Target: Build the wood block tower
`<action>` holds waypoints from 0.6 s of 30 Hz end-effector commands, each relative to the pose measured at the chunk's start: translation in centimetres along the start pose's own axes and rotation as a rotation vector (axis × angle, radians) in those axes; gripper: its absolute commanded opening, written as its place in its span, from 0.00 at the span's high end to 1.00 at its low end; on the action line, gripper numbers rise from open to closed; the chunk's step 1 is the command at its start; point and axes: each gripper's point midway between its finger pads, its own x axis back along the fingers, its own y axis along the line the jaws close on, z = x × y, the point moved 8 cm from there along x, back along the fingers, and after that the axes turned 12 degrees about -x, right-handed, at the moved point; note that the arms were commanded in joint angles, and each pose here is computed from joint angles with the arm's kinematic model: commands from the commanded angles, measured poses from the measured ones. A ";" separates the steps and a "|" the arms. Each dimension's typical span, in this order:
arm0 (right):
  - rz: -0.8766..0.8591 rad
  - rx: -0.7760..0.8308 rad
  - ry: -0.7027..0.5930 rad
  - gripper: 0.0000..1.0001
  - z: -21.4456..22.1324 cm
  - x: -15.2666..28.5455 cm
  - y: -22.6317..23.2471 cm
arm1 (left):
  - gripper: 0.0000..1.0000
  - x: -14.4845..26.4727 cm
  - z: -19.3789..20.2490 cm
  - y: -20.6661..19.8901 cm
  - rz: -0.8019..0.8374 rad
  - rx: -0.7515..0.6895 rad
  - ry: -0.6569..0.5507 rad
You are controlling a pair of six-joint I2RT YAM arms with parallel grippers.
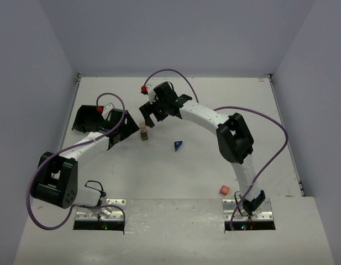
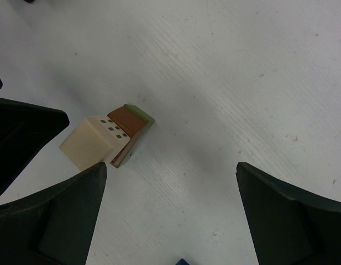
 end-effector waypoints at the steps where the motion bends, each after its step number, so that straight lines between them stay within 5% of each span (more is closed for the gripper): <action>1: -0.032 0.015 -0.081 0.01 -2.3 1.0 1.2 | 0.00 0.1 -1.9 -0.7 0.026 0.016 -0.054; 18: 0.025 0.012 -0.106 0.01 -2.7 1.0 0.7 | 0.00 0.2 -1.8 -0.6 0.016 0.014 -0.054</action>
